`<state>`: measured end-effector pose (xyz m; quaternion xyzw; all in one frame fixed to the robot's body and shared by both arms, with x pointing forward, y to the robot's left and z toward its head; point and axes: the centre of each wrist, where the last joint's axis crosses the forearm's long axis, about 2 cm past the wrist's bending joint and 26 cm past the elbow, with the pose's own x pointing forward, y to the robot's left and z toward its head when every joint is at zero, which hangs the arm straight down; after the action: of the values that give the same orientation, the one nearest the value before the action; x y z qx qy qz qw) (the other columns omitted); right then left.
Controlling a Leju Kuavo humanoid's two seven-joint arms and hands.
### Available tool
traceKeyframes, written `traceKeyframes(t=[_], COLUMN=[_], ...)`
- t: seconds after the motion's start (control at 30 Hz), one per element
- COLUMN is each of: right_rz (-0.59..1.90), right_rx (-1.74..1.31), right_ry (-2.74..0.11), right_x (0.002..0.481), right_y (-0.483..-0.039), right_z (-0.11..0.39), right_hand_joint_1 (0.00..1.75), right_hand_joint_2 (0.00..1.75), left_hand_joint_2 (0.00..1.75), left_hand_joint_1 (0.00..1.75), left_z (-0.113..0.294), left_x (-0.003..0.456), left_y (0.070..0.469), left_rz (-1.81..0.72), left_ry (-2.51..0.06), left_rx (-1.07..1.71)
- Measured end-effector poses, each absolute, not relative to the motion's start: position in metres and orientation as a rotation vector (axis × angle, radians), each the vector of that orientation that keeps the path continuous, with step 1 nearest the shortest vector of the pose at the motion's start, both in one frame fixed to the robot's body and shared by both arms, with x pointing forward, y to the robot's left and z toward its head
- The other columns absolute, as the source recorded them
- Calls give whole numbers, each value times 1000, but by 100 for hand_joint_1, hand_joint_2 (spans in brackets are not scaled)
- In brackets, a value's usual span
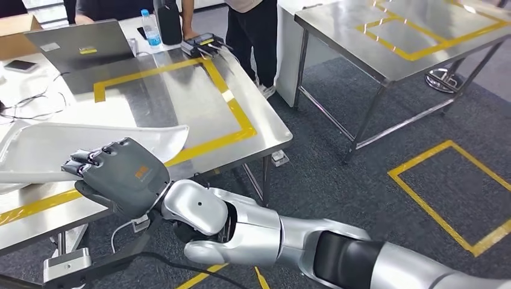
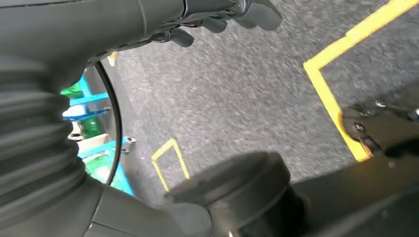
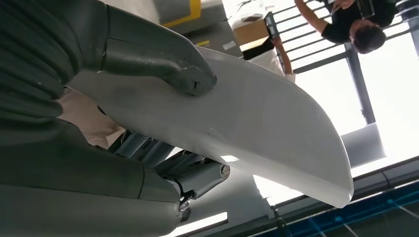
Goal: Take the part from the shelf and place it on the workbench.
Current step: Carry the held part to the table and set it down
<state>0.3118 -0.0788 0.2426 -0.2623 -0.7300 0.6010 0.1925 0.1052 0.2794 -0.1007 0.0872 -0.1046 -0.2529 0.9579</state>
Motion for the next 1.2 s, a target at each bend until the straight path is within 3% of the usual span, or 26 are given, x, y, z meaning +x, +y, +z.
traceKeyframes(t=[1.2], right_rz=[1699], right_rx=[-707], right_ry=[-2059], right_x=[319], right_y=[-81], right_z=[248], right_hand_joint_1=[175], right_hand_joint_2=[175], left_hand_joint_2=[175], left_hand_joint_1=[0], left_z=[-101], left_x=[103], left_y=[280], left_rz=[-496], left_ry=[-212], left_rx=[172])
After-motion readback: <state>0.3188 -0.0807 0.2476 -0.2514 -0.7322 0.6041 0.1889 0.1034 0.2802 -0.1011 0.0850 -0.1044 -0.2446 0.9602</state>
